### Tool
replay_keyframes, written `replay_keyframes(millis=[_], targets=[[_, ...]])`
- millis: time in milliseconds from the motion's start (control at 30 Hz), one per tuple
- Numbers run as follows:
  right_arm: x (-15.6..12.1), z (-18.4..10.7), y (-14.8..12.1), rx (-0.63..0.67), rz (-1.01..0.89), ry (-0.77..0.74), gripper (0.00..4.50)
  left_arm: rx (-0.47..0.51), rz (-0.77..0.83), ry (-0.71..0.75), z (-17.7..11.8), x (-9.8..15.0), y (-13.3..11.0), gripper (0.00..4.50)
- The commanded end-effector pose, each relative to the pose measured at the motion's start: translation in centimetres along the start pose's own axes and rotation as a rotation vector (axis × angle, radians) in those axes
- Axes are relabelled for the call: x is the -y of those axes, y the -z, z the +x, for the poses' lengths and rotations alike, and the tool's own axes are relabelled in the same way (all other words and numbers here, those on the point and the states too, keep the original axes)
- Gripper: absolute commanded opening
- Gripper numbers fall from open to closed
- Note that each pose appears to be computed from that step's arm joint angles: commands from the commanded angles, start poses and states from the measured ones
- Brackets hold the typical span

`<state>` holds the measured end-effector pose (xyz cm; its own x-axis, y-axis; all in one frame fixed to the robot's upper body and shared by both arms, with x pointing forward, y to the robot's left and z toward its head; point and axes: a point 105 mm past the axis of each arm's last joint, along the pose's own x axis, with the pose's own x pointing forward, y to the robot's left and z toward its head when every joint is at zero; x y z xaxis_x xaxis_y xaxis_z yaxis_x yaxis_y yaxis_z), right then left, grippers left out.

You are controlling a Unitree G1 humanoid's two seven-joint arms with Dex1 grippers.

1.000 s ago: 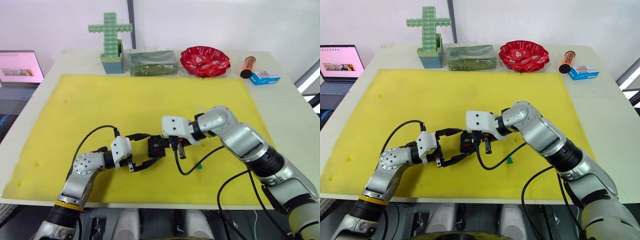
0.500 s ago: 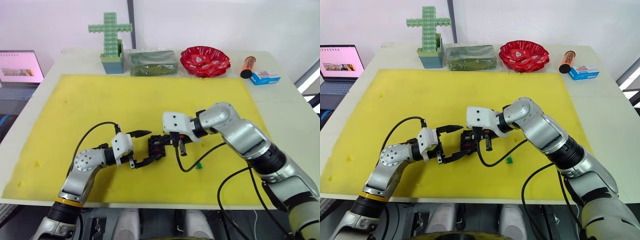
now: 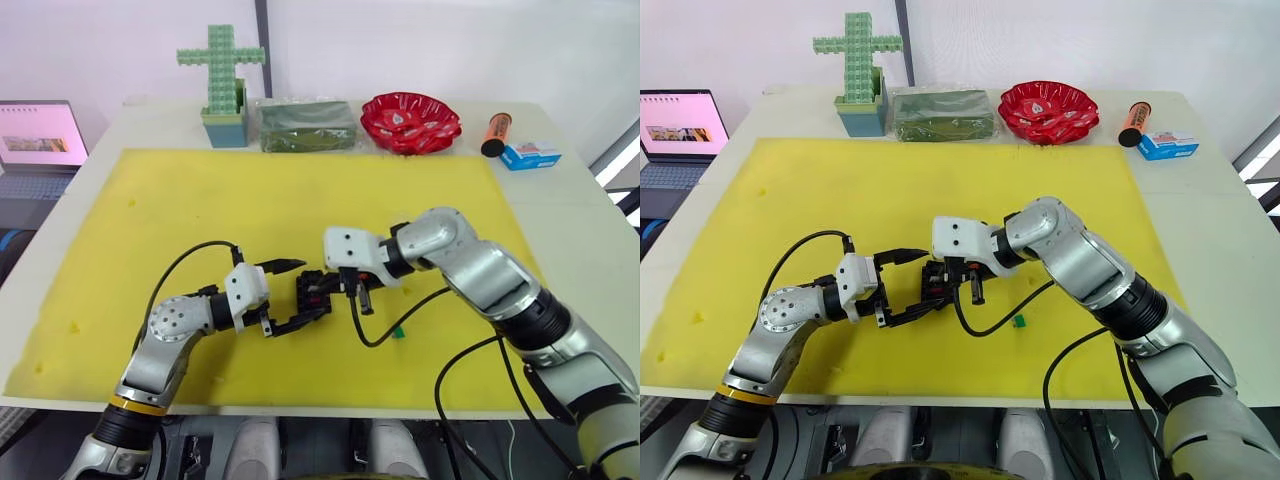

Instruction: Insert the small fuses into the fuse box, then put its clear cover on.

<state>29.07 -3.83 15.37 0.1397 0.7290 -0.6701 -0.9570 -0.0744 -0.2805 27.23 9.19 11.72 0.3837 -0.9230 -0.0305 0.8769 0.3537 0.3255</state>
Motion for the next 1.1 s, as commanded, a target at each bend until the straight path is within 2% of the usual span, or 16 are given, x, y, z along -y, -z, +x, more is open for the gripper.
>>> replay_keyframes(millis=[33,467,1100], targets=[[-0.1,-0.2,-0.3,0.003,-0.030,0.004,0.00,0.017,0.030,0.000,-0.1,0.0,-0.9,4.47],[-0.1,0.0,0.1,-0.012,-0.017,0.004,0.00,0.011,0.029,0.001,-0.2,0.0,-0.8,4.47],[0.5,0.0,0.3,0.002,0.043,0.042,0.00,-0.001,0.021,-0.007,-1.1,0.5,1.2,4.47]])
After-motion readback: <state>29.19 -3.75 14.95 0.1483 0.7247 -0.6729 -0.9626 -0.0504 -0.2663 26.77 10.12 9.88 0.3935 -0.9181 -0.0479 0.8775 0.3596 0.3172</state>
